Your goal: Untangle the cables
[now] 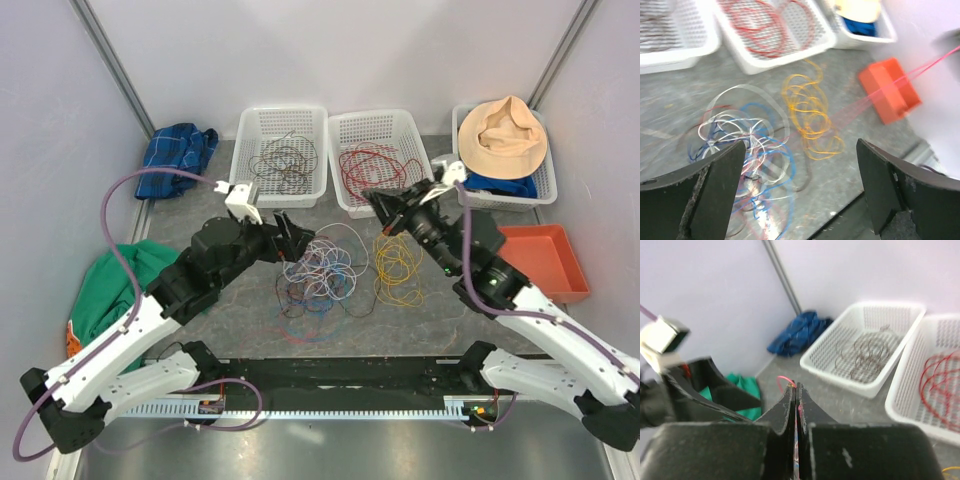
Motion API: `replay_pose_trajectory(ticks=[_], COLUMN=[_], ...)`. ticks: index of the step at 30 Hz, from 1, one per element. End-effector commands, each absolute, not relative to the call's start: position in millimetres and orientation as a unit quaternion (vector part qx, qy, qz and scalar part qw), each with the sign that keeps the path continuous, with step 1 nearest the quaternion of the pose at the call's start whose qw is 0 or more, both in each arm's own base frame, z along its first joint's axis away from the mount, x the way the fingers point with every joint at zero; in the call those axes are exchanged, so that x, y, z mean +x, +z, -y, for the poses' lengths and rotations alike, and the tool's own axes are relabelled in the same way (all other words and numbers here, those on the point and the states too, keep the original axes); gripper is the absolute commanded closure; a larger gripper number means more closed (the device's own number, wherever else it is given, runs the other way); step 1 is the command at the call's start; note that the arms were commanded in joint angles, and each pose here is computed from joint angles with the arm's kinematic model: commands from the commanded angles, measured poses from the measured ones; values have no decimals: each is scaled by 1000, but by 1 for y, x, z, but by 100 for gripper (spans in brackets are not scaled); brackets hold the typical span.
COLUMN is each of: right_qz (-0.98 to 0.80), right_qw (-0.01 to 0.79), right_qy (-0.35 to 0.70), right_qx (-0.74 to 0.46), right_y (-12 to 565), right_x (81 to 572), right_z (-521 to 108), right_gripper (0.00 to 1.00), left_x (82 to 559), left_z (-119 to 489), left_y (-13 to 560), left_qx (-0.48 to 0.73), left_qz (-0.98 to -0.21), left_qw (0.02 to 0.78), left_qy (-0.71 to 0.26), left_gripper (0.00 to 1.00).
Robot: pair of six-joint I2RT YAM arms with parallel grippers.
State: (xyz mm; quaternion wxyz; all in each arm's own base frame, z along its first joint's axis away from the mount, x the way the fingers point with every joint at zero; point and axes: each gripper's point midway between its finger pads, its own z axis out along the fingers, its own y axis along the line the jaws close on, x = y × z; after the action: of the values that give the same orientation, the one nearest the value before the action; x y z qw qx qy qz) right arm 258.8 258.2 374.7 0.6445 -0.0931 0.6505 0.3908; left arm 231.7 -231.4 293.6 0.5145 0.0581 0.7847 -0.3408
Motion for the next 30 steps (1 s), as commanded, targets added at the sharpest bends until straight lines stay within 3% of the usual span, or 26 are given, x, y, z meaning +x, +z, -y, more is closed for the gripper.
replay_pose_trajectory(ticks=[1,10,18,30], right_qz=[-626,-623,-626,-607], right_qw=[690,693,683,672], right_qy=[358,355,369,413], right_qx=[-70,-75,-77,-98], right_y=[435,485,494,516], right_x=[248,238,233,211], right_z=[-222,-211,-214,-216], right_gripper=[100,100,100,100], left_x=[236,227,213,230], left_z=[188,193,261,302], left_y=[287,309,295,230], left_qx=[-16,2,127,120], left_qz=[-792,-719,-657,-695], left_qw=[544,601,582,541], left_qy=[-278,-348,-462,-459], left_gripper=[1,0,0,0])
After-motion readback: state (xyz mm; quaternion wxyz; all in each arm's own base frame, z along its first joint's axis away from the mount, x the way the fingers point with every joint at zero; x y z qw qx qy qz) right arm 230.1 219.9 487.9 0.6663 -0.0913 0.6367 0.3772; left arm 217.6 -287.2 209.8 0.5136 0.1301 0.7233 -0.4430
